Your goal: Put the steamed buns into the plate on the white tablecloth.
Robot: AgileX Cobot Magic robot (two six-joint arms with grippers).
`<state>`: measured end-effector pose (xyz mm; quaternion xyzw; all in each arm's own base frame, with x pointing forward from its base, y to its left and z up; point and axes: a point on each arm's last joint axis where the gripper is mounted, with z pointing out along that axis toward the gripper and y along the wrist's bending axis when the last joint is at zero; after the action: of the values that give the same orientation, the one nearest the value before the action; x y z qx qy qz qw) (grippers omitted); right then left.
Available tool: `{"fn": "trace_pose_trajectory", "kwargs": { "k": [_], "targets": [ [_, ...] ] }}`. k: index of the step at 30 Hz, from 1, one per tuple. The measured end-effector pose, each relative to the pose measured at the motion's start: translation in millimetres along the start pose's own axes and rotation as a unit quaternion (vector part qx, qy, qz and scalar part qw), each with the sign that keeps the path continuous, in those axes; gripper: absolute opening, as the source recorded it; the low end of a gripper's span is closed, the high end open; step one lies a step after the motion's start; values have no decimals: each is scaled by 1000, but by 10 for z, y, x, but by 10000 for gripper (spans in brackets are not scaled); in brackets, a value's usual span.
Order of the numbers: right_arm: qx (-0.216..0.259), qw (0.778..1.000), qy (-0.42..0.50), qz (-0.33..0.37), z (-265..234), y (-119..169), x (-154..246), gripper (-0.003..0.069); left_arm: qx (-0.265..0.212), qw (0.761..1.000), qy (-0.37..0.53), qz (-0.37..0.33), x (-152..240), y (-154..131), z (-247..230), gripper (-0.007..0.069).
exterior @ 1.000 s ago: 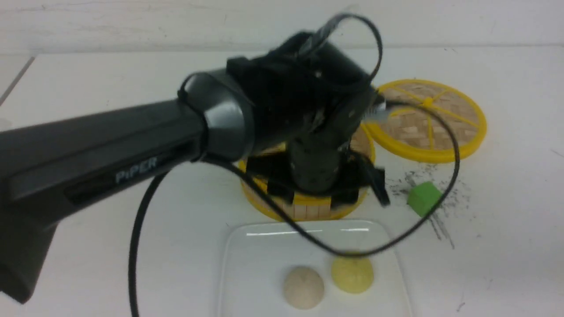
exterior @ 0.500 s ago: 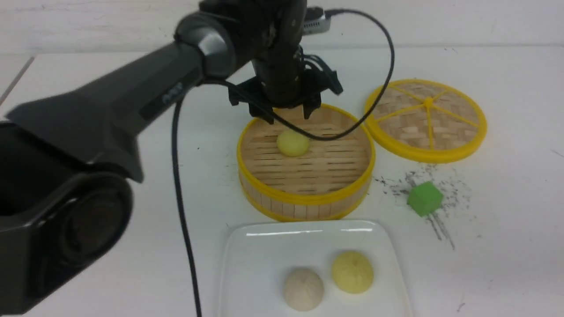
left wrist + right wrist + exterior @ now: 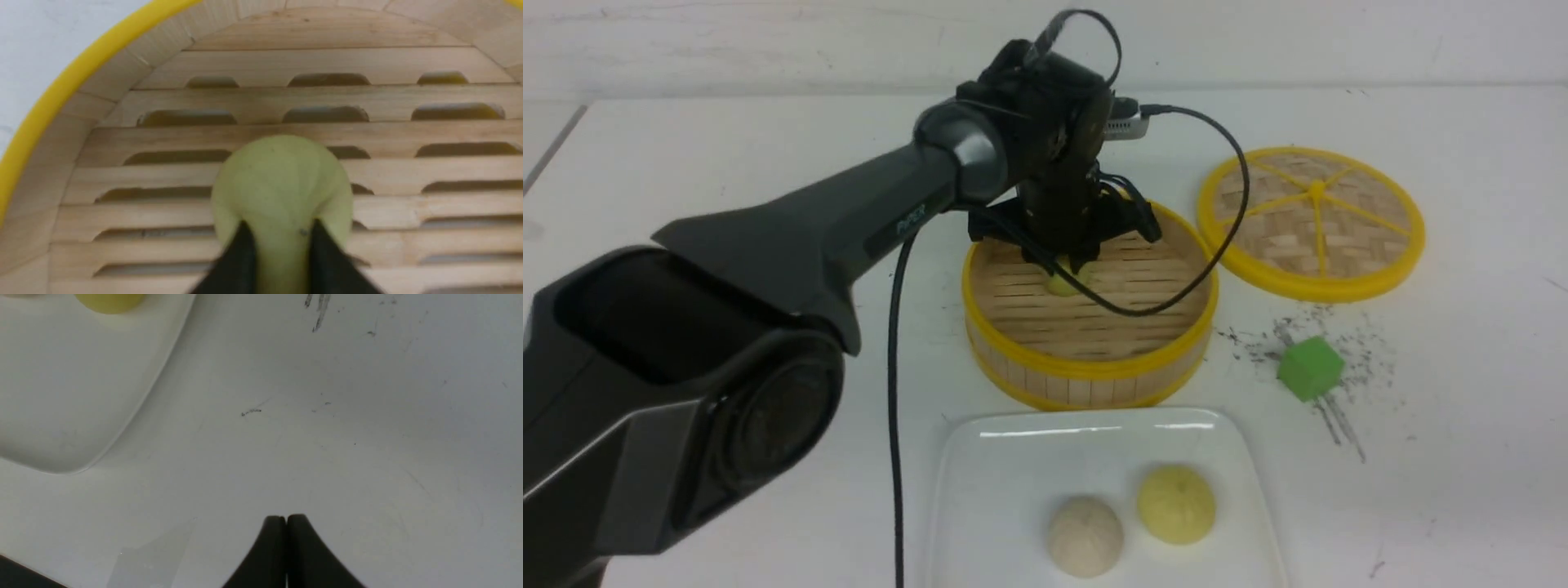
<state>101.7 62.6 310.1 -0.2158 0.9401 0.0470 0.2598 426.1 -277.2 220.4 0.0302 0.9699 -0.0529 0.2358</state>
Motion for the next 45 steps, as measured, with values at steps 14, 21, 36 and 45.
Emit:
{"fn": "trace_pose_trajectory", "kwargs": {
  "k": [14, 21, 36, 45],
  "targets": [
    [-8, 1000, -4, 3, 4, 14, -6, 31, 45, 991, -109, 58, 122, 455, -2558, 22],
    [-10, 1000, 2, 3, 97, 24, 44, 39, 68, 991, 51, 104, 1118, 410, -2272, 36],
    [-13, 1000, -10, 4, 112, 30, 29, 60, 7, 985, 135, 107, 2094, 187, -1033, 319],
    [-13, 1000, -3, 5, 112, 30, 42, 69, -1, 983, 144, 110, 2113, 153, -931, 441]
  ]
}}
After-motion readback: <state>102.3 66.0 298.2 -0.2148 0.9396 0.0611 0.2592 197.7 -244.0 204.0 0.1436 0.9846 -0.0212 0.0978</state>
